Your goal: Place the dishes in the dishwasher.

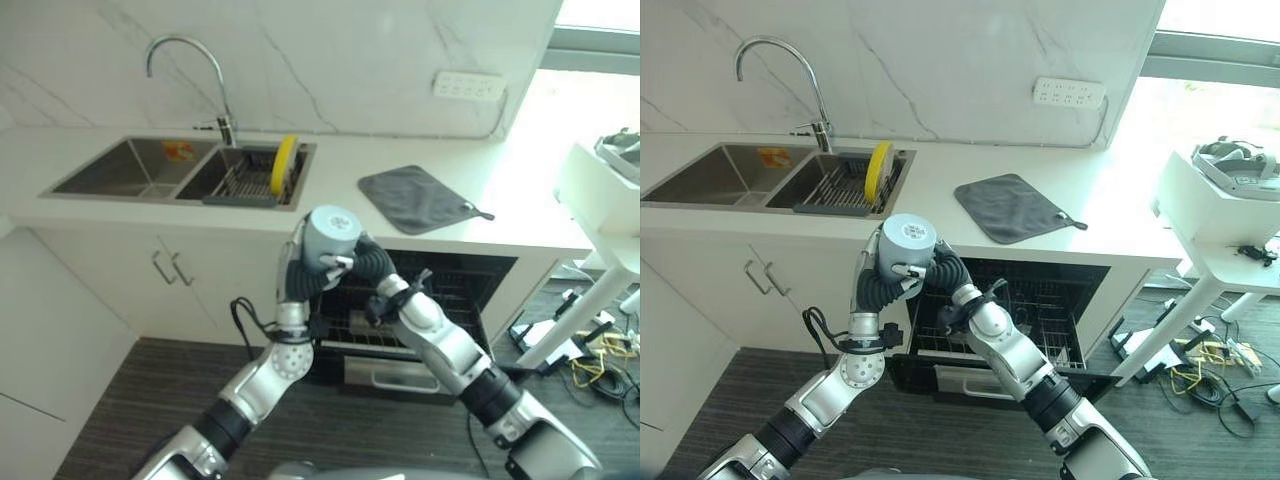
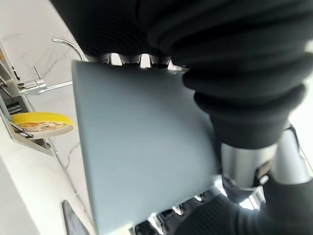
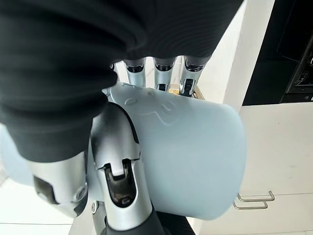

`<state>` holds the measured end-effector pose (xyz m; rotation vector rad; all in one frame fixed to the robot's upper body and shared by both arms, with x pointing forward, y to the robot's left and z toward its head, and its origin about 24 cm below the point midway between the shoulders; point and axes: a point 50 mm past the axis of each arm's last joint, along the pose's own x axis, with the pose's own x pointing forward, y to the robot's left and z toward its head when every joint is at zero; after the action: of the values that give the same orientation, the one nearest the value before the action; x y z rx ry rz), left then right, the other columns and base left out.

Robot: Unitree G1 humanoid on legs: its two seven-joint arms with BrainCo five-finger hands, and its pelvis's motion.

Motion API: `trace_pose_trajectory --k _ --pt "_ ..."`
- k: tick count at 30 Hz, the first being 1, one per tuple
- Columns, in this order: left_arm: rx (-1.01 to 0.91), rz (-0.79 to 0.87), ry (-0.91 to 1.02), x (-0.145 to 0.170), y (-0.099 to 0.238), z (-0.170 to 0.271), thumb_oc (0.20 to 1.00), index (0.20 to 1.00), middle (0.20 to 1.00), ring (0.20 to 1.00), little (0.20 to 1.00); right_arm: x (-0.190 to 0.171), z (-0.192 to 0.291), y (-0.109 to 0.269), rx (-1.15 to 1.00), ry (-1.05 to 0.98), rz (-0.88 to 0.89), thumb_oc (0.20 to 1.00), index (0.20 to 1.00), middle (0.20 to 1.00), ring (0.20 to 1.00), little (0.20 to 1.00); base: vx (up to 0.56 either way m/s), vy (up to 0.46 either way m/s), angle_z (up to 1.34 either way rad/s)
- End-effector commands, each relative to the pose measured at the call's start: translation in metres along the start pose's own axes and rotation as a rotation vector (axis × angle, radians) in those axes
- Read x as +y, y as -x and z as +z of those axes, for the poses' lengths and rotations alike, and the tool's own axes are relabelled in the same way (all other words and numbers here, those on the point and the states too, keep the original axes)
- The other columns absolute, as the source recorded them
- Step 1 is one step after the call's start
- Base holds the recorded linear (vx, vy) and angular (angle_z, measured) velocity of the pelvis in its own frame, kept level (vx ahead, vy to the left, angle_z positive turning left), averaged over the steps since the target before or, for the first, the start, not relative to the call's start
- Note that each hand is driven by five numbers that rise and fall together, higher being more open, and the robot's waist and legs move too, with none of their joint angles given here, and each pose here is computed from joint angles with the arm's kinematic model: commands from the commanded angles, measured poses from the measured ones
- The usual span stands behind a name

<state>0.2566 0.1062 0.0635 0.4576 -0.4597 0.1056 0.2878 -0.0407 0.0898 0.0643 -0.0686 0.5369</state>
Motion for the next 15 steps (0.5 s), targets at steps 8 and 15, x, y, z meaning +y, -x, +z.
trace_pose_trajectory --k 8,15 --pt "-0.268 -0.359 0.103 -0.054 -0.001 0.056 1.000 1.000 1.000 1.000 1.000 0.036 0.045 -0.022 -0.189 -0.190 0.107 0.200 0.200 0.200 0.200 0.200 0.01 0.005 0.00" --pt "-0.263 -0.373 0.092 -0.055 0.000 0.055 1.000 1.000 1.000 1.000 1.000 0.024 0.042 -0.022 -0.201 -0.343 0.033 0.200 0.200 0.200 0.200 0.200 0.00 0.000 0.00"
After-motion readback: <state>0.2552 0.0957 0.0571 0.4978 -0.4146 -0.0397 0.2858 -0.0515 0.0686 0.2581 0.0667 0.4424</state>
